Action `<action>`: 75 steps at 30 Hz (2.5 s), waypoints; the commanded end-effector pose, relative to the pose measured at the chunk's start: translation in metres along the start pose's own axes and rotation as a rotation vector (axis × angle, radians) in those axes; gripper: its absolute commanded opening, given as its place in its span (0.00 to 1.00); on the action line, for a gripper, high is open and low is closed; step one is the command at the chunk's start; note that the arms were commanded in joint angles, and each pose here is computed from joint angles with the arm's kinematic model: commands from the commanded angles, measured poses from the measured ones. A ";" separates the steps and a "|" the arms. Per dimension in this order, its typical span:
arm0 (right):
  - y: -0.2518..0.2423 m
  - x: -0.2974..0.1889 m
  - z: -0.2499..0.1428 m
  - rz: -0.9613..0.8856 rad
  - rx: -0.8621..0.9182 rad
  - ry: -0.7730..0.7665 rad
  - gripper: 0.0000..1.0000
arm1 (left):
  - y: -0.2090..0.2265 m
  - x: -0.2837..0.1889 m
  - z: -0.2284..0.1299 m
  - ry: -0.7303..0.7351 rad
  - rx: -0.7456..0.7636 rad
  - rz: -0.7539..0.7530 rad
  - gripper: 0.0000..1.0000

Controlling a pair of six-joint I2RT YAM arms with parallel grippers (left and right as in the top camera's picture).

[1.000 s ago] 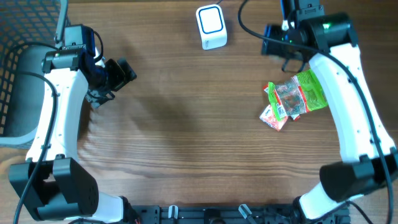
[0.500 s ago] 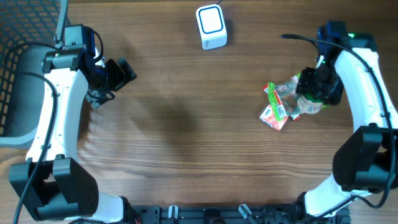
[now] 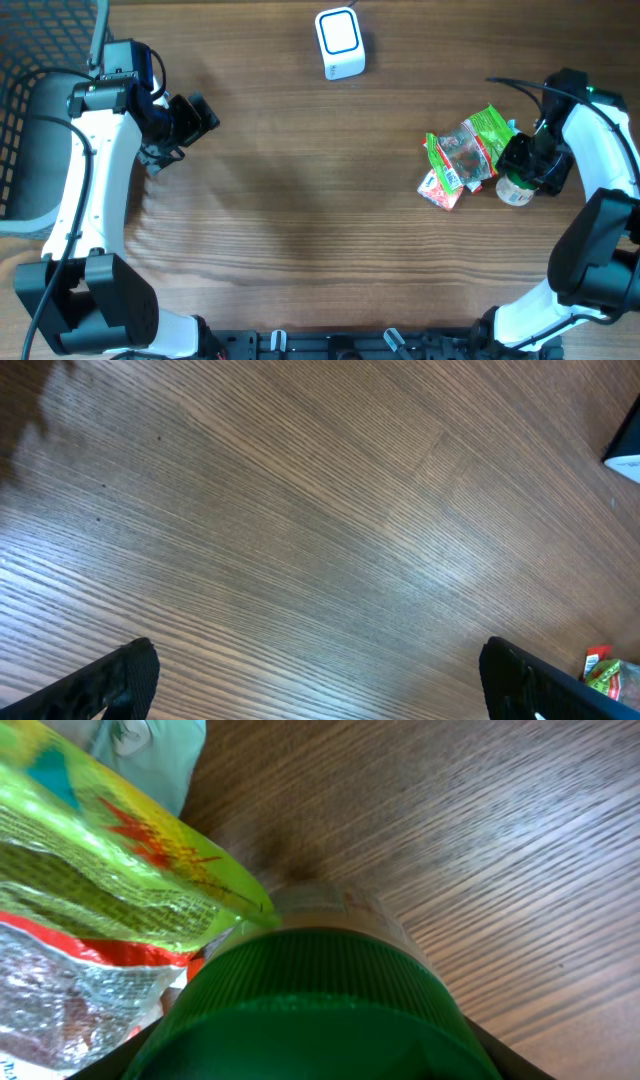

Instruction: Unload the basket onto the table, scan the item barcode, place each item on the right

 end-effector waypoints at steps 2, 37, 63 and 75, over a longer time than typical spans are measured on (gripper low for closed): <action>0.000 0.008 -0.003 0.011 0.011 0.006 0.54 | 0.000 -0.001 0.001 -0.004 0.007 -0.002 1.00; 0.028 -0.118 0.079 0.211 -0.107 -0.505 1.00 | 0.000 -0.001 0.001 -0.004 0.007 -0.002 1.00; -0.015 -0.341 -0.051 0.536 -0.139 -1.196 1.00 | 0.000 -0.001 0.001 -0.004 0.007 -0.002 1.00; -0.085 -0.392 -0.198 0.793 -0.214 -1.491 1.00 | 0.000 -0.001 0.001 -0.004 0.007 -0.002 1.00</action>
Point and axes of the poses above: each gripper's point midway between its finger pads, its own x axis out along the fingers, its own y axis along the line the jaws close on, z = x × y, the point moved 4 cm from there along -x, back along the fingers, and after that the axes turned 7 degrees about x, right-handed, at the moved point
